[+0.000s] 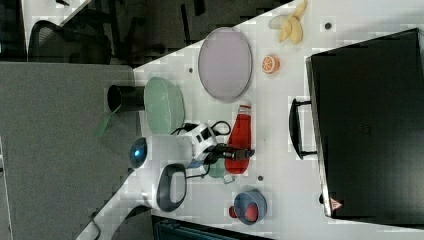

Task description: Pick ketchup from plate and place it on table.

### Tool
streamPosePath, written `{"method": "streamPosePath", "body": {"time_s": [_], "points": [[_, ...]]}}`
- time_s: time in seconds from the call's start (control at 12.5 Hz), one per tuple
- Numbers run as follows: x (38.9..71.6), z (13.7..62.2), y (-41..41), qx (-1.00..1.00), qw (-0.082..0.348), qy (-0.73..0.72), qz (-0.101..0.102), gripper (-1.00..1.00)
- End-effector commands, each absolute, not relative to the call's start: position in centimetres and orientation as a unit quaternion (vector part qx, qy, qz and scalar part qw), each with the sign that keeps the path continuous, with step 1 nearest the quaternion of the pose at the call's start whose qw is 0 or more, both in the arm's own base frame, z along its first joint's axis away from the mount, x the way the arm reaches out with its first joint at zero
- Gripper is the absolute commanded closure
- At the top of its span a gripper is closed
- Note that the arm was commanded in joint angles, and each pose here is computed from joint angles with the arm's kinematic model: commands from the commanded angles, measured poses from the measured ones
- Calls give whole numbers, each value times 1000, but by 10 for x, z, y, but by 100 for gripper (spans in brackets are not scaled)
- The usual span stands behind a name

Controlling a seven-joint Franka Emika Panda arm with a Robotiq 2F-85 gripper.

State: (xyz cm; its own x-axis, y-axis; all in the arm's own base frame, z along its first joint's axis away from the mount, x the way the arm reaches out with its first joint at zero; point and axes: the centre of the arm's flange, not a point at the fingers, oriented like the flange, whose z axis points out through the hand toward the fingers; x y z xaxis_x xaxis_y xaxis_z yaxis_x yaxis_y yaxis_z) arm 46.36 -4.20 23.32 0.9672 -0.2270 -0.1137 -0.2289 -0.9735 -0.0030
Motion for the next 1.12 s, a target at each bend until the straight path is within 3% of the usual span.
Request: {"method": "streamPosePath", "body": {"time_s": [0.08,0.24,0.48,0.8,0.96,1.12], "points": [[470,211,-44,-989,11,140,36,-65],[476,212,-42,-990,12,138,14,-99],[487,250,-40,-982,12,189,-12,-100],[498,367,-34,-956,17,285,-66,-100],[494,427,-30,-937,17,343,-66,-100],[484,479,-28,-917,11,395,-46,-100]]}}
